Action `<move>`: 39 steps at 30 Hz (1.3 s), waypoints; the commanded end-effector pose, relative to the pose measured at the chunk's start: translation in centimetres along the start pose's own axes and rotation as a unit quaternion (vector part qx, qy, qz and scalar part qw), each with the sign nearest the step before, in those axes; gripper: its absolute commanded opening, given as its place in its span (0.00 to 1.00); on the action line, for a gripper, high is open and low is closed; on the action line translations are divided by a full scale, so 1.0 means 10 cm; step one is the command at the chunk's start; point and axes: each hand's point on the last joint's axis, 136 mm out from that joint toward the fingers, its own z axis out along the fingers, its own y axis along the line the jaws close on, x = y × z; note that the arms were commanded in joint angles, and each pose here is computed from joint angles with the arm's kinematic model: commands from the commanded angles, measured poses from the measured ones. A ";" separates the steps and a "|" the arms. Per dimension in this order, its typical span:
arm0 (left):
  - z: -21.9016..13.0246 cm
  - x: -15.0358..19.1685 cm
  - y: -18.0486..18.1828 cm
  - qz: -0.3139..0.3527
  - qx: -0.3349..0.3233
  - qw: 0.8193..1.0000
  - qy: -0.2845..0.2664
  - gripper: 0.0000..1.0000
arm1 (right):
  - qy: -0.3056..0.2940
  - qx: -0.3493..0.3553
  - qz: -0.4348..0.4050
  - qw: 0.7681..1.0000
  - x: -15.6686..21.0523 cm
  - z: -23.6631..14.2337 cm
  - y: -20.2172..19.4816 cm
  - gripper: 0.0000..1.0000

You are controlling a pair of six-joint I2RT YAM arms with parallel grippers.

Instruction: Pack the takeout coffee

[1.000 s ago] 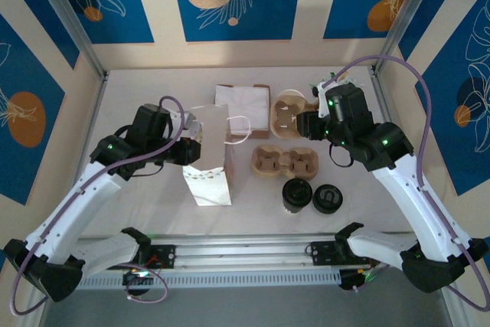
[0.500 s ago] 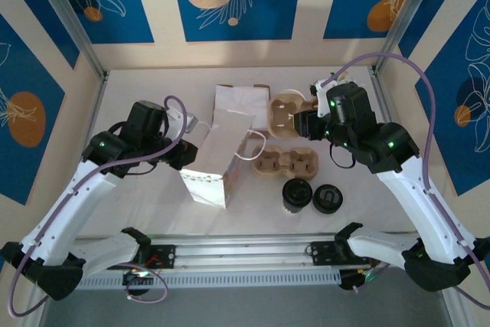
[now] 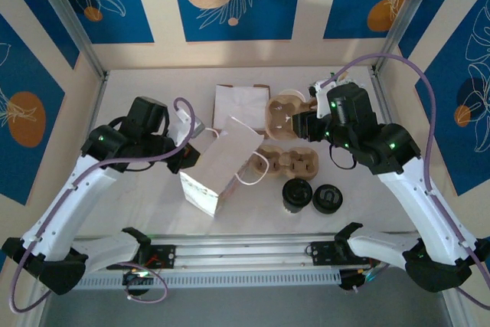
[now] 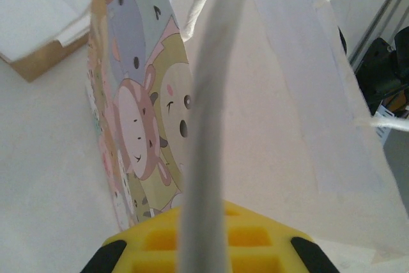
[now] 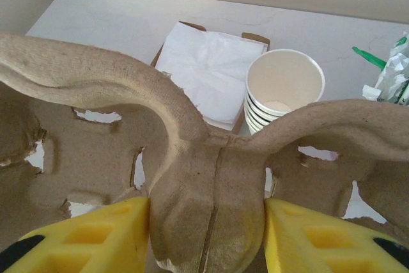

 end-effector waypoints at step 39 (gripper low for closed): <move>-0.95 -0.08 0.65 -0.203 -0.217 0.930 -0.217 0.92 | -0.051 -0.220 -0.030 0.974 -0.79 0.06 1.57 0.48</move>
